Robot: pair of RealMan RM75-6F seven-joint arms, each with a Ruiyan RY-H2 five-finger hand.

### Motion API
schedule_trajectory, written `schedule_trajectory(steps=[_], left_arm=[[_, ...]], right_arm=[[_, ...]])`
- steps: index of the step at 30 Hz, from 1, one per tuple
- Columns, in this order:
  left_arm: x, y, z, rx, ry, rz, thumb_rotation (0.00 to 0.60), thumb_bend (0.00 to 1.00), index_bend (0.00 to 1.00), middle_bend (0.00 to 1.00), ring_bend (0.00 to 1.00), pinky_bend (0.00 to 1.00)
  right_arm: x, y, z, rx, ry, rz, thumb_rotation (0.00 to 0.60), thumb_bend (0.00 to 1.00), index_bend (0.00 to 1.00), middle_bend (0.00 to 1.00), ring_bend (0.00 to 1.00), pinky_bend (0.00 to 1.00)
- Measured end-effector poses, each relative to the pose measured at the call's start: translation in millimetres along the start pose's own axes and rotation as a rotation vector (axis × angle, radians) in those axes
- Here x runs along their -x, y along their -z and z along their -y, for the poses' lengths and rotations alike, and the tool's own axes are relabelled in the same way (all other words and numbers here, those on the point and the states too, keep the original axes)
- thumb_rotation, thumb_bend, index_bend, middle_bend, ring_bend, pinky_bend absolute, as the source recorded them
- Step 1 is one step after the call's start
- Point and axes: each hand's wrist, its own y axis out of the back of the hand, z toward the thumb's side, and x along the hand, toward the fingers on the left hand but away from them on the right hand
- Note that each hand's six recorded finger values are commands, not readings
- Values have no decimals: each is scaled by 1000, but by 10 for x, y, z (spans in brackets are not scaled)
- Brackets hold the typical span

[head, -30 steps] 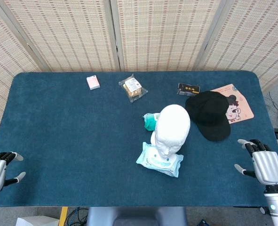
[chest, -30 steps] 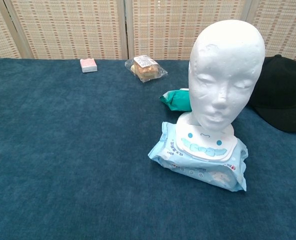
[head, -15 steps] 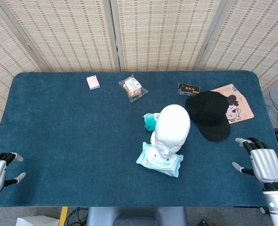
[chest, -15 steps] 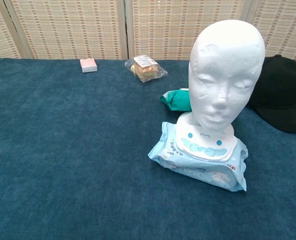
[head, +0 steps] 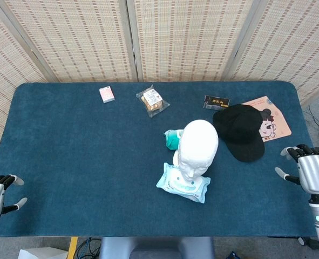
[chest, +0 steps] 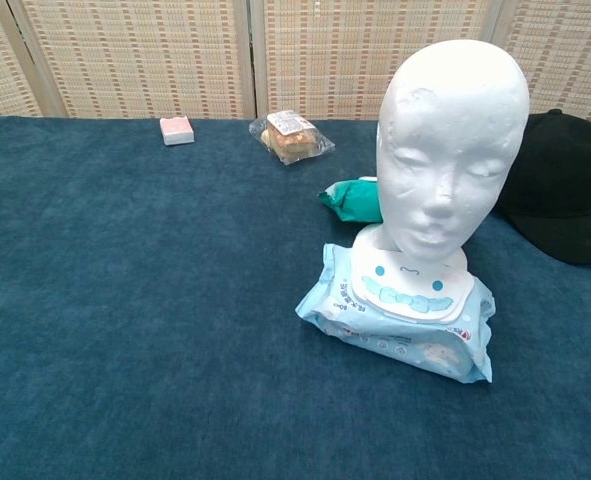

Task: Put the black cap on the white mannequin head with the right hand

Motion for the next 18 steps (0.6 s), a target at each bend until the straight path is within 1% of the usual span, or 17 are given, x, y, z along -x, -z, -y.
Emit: schedule_trajectory(steps=[5, 9, 14, 18], left_arm=[[-2, 24, 11, 2, 6, -9, 600, 115, 464, 449, 348, 536], [10, 39, 20, 0, 9, -15, 600, 115, 464, 449, 348, 536], [17, 52, 31, 0, 12, -23, 600, 115, 465, 449, 348, 536], [14, 54, 51, -3, 18, -25, 600, 115, 466, 449, 348, 536]], right_arm=[[204, 128, -2, -49, 42, -22, 600, 0, 514, 598, 407, 526], [349, 215, 51, -90, 53, -33, 600, 0, 514, 599, 407, 526], [524, 253, 206, -121, 42, -43, 600, 0, 515, 598, 407, 526], [628, 187, 373, -111, 23, -55, 600, 0, 514, 598, 407, 526]])
